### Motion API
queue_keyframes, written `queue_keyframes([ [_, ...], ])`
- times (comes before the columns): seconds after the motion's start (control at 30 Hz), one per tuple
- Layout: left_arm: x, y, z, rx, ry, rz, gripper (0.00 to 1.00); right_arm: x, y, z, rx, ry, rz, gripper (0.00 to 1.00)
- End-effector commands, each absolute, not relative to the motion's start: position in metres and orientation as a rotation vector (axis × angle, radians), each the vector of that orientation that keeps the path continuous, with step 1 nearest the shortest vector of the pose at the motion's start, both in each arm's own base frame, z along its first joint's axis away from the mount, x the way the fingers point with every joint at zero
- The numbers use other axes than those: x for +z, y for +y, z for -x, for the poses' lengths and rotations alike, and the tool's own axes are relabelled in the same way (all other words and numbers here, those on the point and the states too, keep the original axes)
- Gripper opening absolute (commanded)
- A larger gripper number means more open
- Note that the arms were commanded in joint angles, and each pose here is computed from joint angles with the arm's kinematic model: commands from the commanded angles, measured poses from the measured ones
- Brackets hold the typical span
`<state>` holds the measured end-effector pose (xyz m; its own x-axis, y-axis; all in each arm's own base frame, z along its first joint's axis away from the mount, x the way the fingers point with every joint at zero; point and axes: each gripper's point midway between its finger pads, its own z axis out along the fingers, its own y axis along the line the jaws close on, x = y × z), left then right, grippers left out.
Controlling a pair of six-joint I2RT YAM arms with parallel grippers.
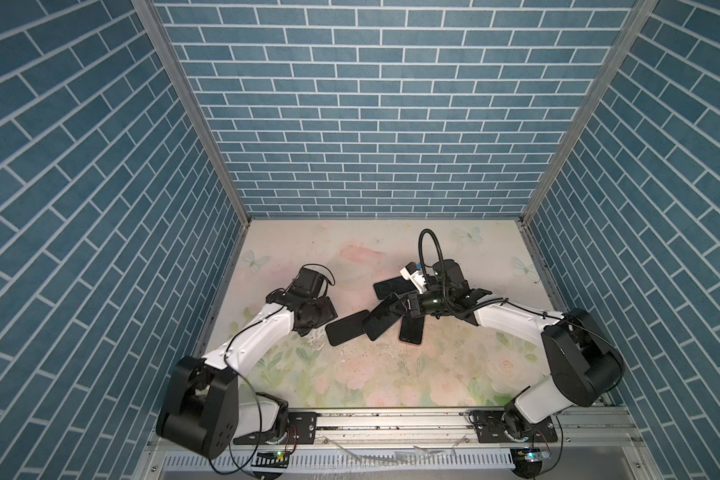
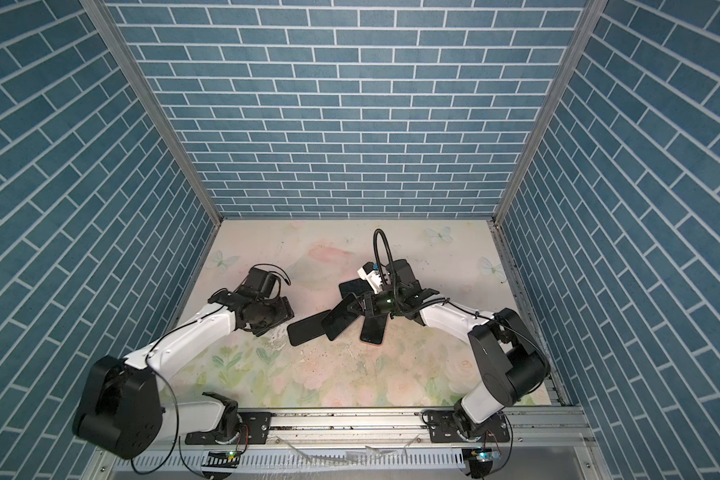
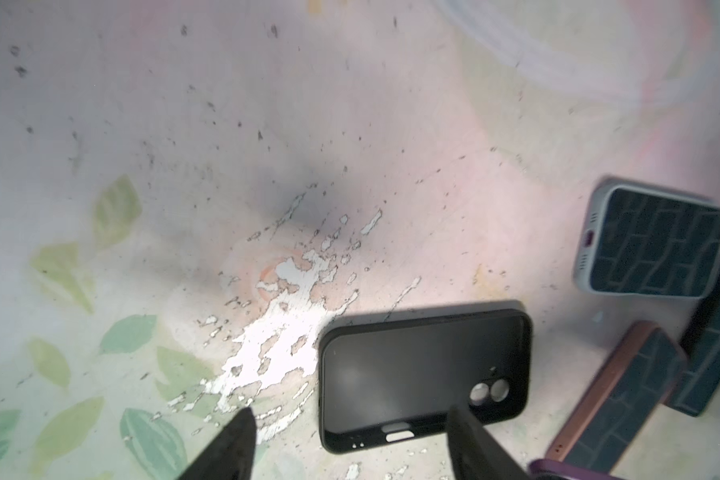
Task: Put the phone into the phone case
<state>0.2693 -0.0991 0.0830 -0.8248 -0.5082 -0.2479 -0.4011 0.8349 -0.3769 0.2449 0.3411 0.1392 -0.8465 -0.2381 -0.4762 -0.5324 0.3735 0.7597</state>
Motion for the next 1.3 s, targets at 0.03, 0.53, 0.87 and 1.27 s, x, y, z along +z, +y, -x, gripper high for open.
queue_keyframes([
  [0.03, 0.073, -0.108, -0.261, -0.633, 2.652, 0.731, 0.90, 0.165, 0.372, -0.251, 1.523, 2.249, 0.711, 0.00],
  [0.53, 0.048, -0.127, -0.252, -0.979, 2.580, 0.871, 0.99, 0.133, 0.408, -0.261, 1.486, 2.303, 0.599, 0.00],
  [0.87, 0.040, -0.132, -0.250, -1.077, 2.572, 0.922, 0.99, 0.113, 0.419, -0.259, 1.478, 2.365, 0.614, 0.00],
  [1.27, 0.033, -0.133, -0.251, -1.101, 2.557, 0.953, 1.00, 0.075, 0.421, -0.261, 1.437, 2.451, 0.587, 0.00],
])
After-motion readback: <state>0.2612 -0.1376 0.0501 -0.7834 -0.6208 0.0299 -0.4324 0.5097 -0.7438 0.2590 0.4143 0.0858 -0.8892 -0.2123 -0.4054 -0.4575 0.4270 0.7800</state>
